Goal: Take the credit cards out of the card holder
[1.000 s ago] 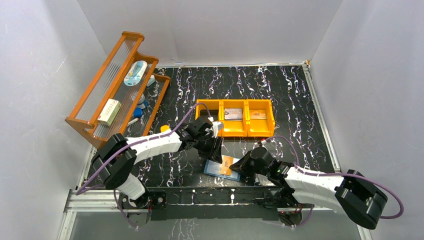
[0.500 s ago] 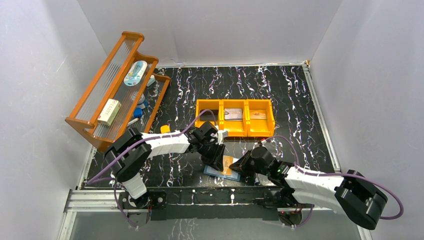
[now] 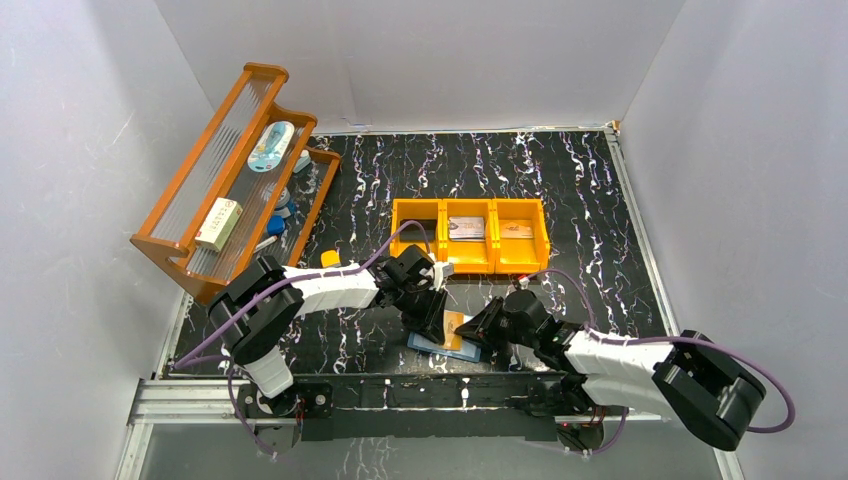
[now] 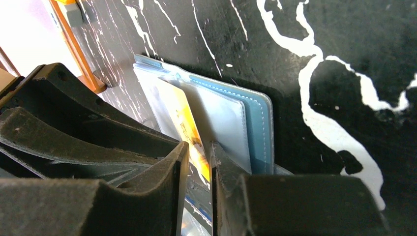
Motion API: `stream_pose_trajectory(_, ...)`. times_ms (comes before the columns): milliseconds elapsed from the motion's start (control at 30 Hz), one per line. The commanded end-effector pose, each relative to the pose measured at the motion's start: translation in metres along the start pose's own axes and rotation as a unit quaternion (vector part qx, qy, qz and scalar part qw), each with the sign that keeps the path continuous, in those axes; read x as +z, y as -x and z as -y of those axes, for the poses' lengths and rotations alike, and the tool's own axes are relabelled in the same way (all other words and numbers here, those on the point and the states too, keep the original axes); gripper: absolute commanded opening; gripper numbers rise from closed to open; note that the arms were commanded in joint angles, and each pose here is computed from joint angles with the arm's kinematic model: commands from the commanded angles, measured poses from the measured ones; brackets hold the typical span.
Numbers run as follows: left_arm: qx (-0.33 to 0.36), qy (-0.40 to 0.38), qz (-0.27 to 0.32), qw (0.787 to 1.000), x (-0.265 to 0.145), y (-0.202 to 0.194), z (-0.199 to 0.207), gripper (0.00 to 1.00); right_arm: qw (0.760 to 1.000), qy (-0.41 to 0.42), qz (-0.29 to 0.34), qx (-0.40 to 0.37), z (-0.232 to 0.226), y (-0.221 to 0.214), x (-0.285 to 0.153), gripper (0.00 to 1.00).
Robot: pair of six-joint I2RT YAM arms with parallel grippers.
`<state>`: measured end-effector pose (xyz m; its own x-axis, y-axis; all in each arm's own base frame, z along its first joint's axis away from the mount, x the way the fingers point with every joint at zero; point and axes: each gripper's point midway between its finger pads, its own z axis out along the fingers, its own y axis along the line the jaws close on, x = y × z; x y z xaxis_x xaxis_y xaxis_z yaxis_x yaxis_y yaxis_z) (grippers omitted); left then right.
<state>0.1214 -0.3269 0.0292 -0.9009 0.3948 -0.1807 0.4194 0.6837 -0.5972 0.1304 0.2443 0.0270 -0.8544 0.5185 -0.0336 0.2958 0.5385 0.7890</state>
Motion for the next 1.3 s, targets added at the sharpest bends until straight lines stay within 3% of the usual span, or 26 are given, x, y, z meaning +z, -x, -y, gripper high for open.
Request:
stream_pose_trajectory(0,-0.017,0.070,-0.032,0.997,0.004,-0.023,-0.033,0.25,1.000,0.021,-0.014,-0.019,-0.010,-0.003,0.002,0.26)
stream_pose_trajectory(433,-0.020,0.069,-0.031,0.997,0.003,-0.024,-0.032,0.24,0.996,0.065,-0.028,-0.050,-0.026,-0.006,0.005,0.29)
stream_pose_trajectory(667,-0.017,0.069,-0.031,0.997,0.001,-0.023,-0.031,0.23,0.995,0.058,-0.044,-0.068,-0.027,-0.010,0.011,0.19)
stream_pose_trajectory(833,-0.015,0.082,-0.014,0.996,-0.005,-0.020,-0.033,0.23,0.997,0.000,-0.005,-0.081,-0.014,0.005,0.006,0.08)
stream_pose_trajectory(1033,-0.015,0.120,0.007,0.993,-0.016,-0.016,-0.043,0.23,0.991,-0.041,0.056,-0.113,-0.021,0.032,-0.016,0.05)
stream_pose_trajectory(1267,-0.008,0.103,0.037,0.994,-0.028,-0.003,-0.028,0.28,0.980,-0.060,0.093,-0.163,-0.052,0.052,-0.045,0.00)
